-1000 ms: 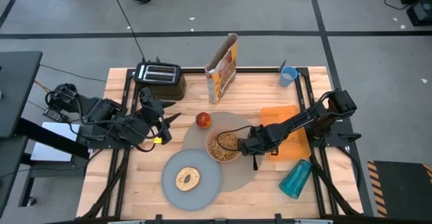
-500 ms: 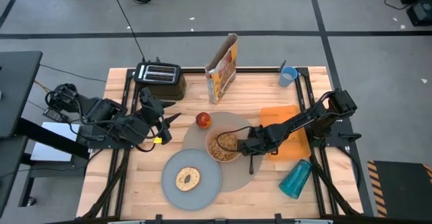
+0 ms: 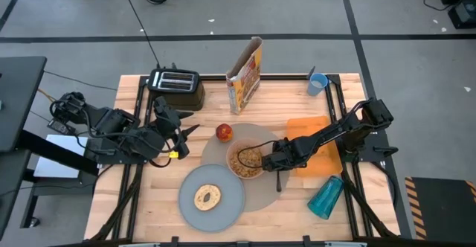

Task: Arrange a breakfast setting
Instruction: Put the black spoon to the right of the light orange bowl on the gray mat, then put the blue cup to the top right of the light orange bowl on the gray mat

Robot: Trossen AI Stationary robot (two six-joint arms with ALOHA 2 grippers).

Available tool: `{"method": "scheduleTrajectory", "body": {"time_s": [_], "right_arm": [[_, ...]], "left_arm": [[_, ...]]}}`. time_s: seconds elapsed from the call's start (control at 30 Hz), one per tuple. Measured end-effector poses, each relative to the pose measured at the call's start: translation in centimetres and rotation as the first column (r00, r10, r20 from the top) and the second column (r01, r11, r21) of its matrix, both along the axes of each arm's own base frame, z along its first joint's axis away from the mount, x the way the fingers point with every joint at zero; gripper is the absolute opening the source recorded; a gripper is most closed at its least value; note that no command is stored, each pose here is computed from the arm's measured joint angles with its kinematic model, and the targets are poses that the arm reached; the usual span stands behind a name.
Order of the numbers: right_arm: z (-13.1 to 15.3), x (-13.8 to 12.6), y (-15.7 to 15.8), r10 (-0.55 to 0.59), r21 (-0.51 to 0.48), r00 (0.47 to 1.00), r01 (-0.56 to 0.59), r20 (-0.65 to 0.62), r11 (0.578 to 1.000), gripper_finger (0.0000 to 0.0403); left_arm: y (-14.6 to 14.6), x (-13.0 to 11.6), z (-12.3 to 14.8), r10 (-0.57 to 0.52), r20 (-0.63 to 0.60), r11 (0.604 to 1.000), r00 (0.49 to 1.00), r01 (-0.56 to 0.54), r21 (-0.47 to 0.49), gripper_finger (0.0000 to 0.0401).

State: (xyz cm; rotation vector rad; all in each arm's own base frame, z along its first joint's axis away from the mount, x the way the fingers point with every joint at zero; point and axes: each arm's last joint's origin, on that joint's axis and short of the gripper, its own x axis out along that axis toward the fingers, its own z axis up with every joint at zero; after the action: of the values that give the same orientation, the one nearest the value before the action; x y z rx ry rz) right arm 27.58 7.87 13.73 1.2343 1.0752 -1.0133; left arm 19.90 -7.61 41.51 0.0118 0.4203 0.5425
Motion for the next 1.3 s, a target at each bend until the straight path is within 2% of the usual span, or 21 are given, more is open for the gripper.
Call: {"method": "scheduleTrajectory", "body": {"time_s": [0.27,0.43,0.63,0.77,0.87,0.97,1.03,1.13,1.3], "right_arm": [[0.2,0.0,0.0,-0.005,0.003,1.0,0.005,-0.018,1.0,0.0032],[0.3,0.1,-0.2,-0.04,0.007,0.999,0.04,-0.014,0.999,0.0056],[0.4,0.2,-0.4,-0.031,0.024,0.999,0.032,-0.017,0.999,0.0089],[1.8,-0.2,-0.6,-0.027,0.034,1.0,0.027,0.011,0.999,0.0107],[4.1,-0.7,-0.9,-0.001,0.016,1.0,0.0,0.031,1.0,0.0117],[7.4,-1.5,-1.8,0.028,-0.054,0.999,-0.026,0.04,0.998,0.0123],[9.9,-2.4,-2.9,0.033,-0.142,0.999,-0.028,0.028,0.989,0.0124],[13.5,-4.1,-5.4,0.021,-0.295,1.0,-0.024,-0.013,0.955,0.0123],[16.3,-7.8,-11.2,0.004,-0.43,0.989,-0.069,-0.149,0.9,0.0125]], "left_arm": [[0.0,0.0,0.0,0.0,0.0,1.0,1.0,0.0,0.0,0.0197],[0.0,0.0,0.0,0.0,0.0,1.0,1.0,0.0,0.0,0.0197],[0.0,0.0,0.0,-0.005,-0.005,1.0,1.0,0.005,0.008,0.0197],[0.0,0.0,0.0,-0.021,-0.017,1.0,1.0,0.021,0.013,0.0197],[0.0,-0.1,0.1,-0.032,-0.016,0.999,0.999,0.032,0.003,0.0197],[0.0,-0.1,0.1,-0.036,-0.015,0.999,0.999,0.036,0.003,0.0197],[-0.1,0.0,0.2,-0.049,-0.01,0.999,0.999,0.049,0.014,0.0197],[-0.3,0.4,0.8,-0.077,0.033,0.997,0.996,0.077,0.021,0.0197],[-0.4,1.3,2.5,-0.113,0.174,0.993,0.978,0.109,0.035,0.0197]]}}
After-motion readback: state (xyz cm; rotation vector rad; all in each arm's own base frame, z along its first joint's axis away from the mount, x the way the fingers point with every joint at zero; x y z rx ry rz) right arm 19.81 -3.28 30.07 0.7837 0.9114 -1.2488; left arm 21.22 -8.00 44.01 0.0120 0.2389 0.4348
